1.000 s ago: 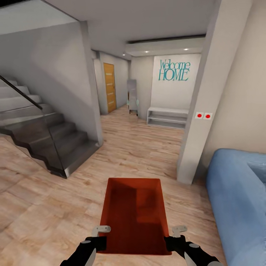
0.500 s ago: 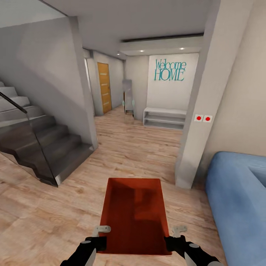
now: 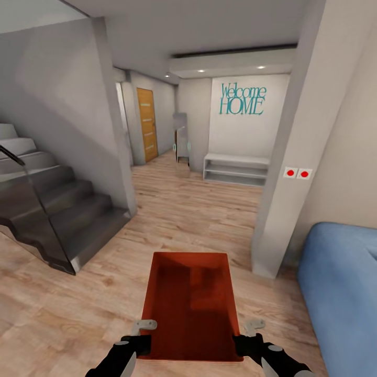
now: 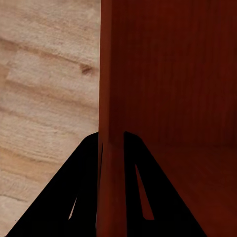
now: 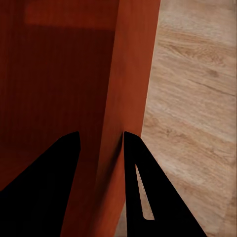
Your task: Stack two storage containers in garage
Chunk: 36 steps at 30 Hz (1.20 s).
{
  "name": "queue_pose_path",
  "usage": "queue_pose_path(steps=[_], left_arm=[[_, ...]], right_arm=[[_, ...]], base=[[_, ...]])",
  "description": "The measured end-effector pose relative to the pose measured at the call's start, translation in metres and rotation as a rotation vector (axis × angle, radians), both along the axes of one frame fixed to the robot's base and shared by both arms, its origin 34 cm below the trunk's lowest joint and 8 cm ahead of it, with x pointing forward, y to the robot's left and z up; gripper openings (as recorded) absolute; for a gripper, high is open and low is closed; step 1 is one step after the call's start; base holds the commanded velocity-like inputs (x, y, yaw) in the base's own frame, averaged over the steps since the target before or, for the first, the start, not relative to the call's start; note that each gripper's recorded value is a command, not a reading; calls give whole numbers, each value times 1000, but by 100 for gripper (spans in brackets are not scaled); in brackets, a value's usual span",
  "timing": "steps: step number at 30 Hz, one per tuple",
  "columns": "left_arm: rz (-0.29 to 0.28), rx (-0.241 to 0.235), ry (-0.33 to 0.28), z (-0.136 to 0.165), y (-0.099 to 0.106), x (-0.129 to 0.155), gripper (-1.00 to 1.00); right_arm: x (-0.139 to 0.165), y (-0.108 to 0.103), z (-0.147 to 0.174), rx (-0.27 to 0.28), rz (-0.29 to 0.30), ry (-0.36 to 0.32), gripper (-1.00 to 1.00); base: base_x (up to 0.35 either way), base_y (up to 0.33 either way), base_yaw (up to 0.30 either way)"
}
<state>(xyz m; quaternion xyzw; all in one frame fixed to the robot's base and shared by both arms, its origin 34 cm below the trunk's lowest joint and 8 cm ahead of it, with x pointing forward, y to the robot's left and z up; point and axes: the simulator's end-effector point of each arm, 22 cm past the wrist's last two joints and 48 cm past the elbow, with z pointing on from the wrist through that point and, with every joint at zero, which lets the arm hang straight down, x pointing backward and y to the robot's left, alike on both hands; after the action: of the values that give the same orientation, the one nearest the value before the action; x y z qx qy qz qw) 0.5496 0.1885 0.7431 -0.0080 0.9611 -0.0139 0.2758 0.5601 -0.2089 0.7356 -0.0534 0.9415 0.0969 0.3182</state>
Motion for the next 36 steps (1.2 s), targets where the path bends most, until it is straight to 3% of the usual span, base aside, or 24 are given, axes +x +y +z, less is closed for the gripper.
queue_pose_path(steps=[36], left_arm=[[2, -2, 3, -1, 0, -2, -100]], right_arm=[[-1, 0, 0, -2, 2, 3, -100]], base=[[327, 0, 0]])
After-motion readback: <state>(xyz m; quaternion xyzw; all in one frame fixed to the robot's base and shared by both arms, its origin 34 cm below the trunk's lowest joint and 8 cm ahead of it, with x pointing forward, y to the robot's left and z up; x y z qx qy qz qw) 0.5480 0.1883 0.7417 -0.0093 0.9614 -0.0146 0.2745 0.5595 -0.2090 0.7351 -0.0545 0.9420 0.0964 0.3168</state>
